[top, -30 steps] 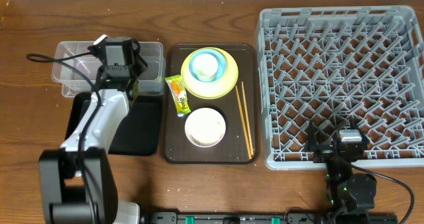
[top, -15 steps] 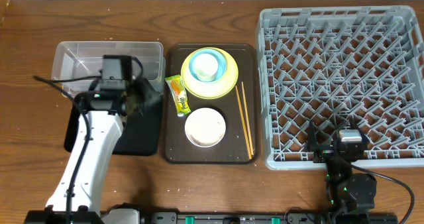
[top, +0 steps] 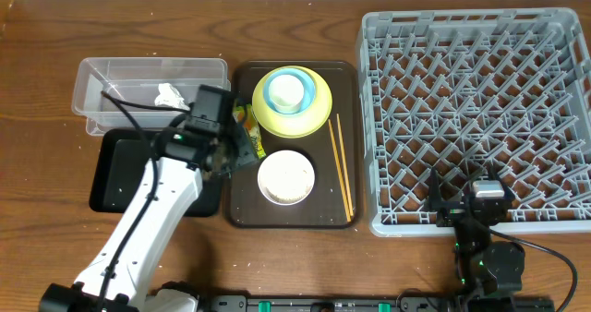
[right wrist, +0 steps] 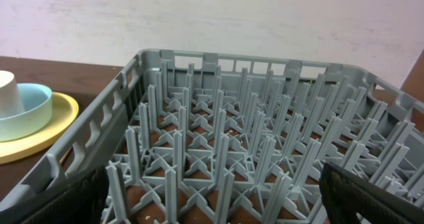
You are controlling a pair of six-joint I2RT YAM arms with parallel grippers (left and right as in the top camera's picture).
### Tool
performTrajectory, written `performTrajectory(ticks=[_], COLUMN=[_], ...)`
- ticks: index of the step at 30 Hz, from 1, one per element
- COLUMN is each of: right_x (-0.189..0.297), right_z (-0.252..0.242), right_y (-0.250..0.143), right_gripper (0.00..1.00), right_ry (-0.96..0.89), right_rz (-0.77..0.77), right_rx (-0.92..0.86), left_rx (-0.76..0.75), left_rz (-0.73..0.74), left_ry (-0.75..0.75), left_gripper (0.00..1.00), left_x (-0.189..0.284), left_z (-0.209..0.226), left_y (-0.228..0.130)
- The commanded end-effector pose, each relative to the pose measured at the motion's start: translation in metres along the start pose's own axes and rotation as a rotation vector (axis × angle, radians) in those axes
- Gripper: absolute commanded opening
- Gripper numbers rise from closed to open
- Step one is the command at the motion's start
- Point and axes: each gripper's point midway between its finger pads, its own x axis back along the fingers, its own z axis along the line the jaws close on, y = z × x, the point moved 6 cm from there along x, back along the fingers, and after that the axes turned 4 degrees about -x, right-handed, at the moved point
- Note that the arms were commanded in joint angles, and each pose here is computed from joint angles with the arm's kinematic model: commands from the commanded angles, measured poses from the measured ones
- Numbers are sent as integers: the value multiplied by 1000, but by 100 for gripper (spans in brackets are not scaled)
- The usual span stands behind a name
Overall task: Sort waste into correct bins and load items into the dishwasher rack
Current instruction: 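Move the left gripper back over the yellow snack wrapper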
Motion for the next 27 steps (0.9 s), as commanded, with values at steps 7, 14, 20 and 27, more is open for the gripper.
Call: performTrajectory(ticks=[7,14,20,27], right_x=[0,0,0,0], right_z=[-1,-1,-1,-1], right_y=[0,0,0,0], right_gripper=[99,99,99,99], right_ry=[-6,-6,-6,-6], right_rz=[-1,-1,-1,-1], right_rx=[11,11,11,11], left_rx=[-98,-118,-118,-118], left_rz=[-2,-2,11,44], left_ry=[43,54,64,86], left_gripper=[54,55,55,54], left_x=[-3,-5,-9,-20], left_z=[-14,-17,-16,-15], left_y=[-13,-16,-17,-18])
